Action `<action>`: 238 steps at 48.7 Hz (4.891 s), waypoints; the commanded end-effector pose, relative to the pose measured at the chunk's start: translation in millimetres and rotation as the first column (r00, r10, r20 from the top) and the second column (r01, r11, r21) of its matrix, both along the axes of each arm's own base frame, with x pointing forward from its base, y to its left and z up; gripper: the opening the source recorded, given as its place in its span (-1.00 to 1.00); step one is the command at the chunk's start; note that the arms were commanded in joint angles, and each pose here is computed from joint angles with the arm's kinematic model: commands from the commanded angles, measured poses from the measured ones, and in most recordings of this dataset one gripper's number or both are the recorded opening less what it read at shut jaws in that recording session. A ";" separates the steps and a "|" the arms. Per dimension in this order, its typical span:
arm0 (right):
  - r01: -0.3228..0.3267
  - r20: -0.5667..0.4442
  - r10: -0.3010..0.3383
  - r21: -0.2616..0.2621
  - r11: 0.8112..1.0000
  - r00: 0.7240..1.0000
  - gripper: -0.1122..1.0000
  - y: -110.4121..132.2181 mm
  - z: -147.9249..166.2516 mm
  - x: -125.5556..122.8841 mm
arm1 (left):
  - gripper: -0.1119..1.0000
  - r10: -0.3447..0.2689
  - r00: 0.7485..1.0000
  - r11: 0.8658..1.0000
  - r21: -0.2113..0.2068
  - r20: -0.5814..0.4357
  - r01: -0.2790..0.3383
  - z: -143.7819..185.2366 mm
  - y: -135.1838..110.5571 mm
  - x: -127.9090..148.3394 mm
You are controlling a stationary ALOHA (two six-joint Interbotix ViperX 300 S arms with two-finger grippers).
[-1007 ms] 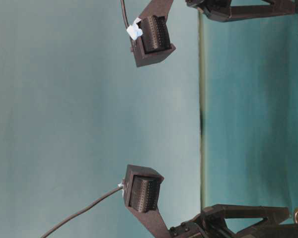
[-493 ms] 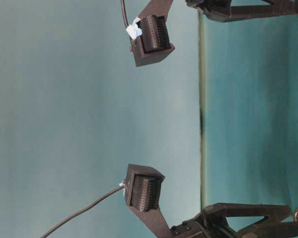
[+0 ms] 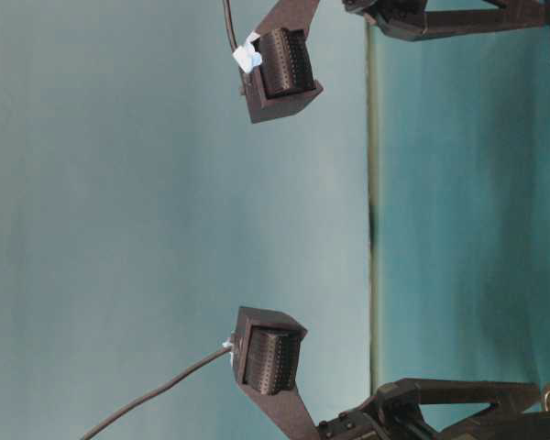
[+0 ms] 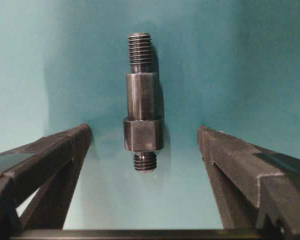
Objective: Insert the washer onto the shaft with both hands.
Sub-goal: 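Lower both grippers and close left on washer, right on shaft, then lift the washer with the left gripper and the shaft with the right, then bring the held washer and shaft together toward the table center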
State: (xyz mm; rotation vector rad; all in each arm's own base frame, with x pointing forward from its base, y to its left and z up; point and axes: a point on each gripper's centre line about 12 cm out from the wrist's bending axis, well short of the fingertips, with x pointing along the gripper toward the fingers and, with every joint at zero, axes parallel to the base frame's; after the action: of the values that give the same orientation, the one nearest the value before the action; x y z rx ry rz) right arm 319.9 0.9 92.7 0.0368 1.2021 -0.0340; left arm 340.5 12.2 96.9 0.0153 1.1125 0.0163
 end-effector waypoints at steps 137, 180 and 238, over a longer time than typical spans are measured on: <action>0.005 -0.014 -0.005 -0.001 1.000 1.000 -0.79 -2.4 7.6 4.2 | -0.16 -0.008 0.999 1.000 0.007 0.053 0.008 17.3 0.6 0.2; 0.119 0.298 -0.150 0.121 0.985 0.943 -0.79 4.0 34.4 -3.4 | -0.16 -0.017 0.966 1.000 0.001 0.259 0.018 36.8 -7.7 3.1; 0.030 0.618 -0.144 0.191 0.981 0.773 -0.79 25.4 41.7 -3.7 | -0.16 0.167 0.704 0.973 -0.229 0.690 -0.007 80.7 -26.9 11.0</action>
State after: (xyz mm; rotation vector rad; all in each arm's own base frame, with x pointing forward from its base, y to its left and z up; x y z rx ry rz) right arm 312.8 24.3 130.2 0.2265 0.5511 -0.0043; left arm 346.8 -13.3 168.5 -0.2217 0.3685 -0.0016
